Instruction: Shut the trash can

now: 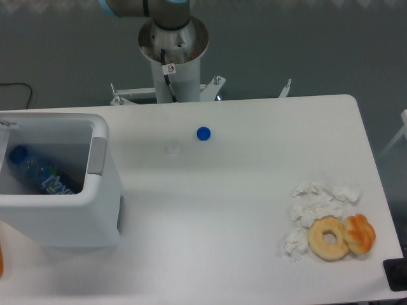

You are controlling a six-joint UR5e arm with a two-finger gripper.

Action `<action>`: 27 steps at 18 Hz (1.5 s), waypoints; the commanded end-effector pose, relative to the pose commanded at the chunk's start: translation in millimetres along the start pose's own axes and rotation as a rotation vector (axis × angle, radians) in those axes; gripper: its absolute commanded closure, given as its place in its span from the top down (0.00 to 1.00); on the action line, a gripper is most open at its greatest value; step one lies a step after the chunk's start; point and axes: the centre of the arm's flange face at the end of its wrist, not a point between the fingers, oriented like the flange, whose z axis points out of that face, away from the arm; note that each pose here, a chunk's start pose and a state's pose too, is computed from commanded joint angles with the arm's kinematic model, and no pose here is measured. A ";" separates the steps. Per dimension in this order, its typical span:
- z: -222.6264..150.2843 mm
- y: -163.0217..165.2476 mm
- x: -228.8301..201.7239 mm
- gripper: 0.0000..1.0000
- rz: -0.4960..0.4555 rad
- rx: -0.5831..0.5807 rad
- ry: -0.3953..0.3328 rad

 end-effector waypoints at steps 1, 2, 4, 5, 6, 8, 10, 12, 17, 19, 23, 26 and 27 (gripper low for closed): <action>1.9 0.0 -1.6 1.00 -0.002 -0.002 0.002; 6.0 0.5 -0.6 1.00 -0.001 -0.008 0.008; 10.5 -0.8 1.0 1.00 0.004 -0.012 0.015; 12.8 -1.7 3.0 1.00 0.008 -0.015 0.019; 15.3 -1.6 3.6 1.00 0.007 -0.018 0.023; 18.8 -2.0 -0.5 1.00 0.004 -0.022 0.025; 21.1 -1.1 -5.6 1.00 -0.005 -0.025 0.023; 22.0 -0.3 -6.9 1.00 -0.007 -0.027 0.024; 18.1 2.0 -13.8 1.00 -0.020 -0.028 0.002; 7.6 2.2 -25.4 1.00 -0.033 -0.022 -0.036; -9.7 2.9 -46.0 1.00 -0.044 -0.024 -0.141; -16.9 7.5 -59.6 1.00 -0.057 -0.039 -0.219; -17.5 9.8 -61.0 1.00 -0.060 -0.043 -0.230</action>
